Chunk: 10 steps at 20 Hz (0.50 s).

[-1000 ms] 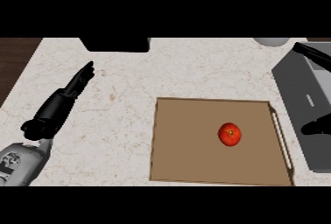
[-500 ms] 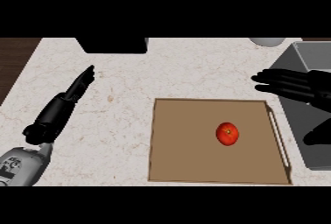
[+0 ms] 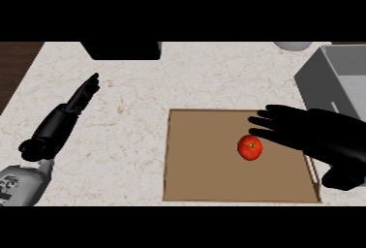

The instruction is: Pick the tomato from the tray and place it in the cardboard box

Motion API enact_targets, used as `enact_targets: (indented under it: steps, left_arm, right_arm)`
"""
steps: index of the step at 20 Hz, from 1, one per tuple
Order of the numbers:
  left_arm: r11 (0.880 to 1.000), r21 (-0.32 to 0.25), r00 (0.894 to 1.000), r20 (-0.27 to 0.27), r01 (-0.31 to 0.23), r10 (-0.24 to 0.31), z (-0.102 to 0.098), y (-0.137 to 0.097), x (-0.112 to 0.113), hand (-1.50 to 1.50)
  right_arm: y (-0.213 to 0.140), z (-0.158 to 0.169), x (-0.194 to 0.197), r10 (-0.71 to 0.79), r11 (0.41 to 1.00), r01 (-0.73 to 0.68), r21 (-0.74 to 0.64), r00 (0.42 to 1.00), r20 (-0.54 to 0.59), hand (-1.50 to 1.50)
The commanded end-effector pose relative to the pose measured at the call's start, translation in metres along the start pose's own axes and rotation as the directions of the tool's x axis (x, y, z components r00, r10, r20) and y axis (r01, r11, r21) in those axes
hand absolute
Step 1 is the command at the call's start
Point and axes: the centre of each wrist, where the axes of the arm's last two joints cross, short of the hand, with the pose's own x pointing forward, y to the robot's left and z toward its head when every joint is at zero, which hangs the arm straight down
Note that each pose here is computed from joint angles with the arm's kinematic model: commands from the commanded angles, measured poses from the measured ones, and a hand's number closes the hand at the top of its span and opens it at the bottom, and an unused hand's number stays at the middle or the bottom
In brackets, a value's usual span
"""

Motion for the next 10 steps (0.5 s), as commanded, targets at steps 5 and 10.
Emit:
enact_targets:
  steps: [5, 10]
  left_arm:
    - [1.000, -0.003, 1.000, 0.010, -0.007, 0.007, 0.004, -0.005, -0.009, 0.00]
    - [1.000, -0.004, 1.000, 0.003, -0.011, 0.011, -0.001, -0.009, 0.007, 0.00]
  right_arm:
    - [0.020, -0.012, 0.047, 0.000, 0.996, 0.008, 0.090, 0.996, -0.089, -1.50]
    - [0.047, -0.020, 0.035, 0.024, 0.995, -0.010, 0.095, 0.989, -0.145, -1.50]
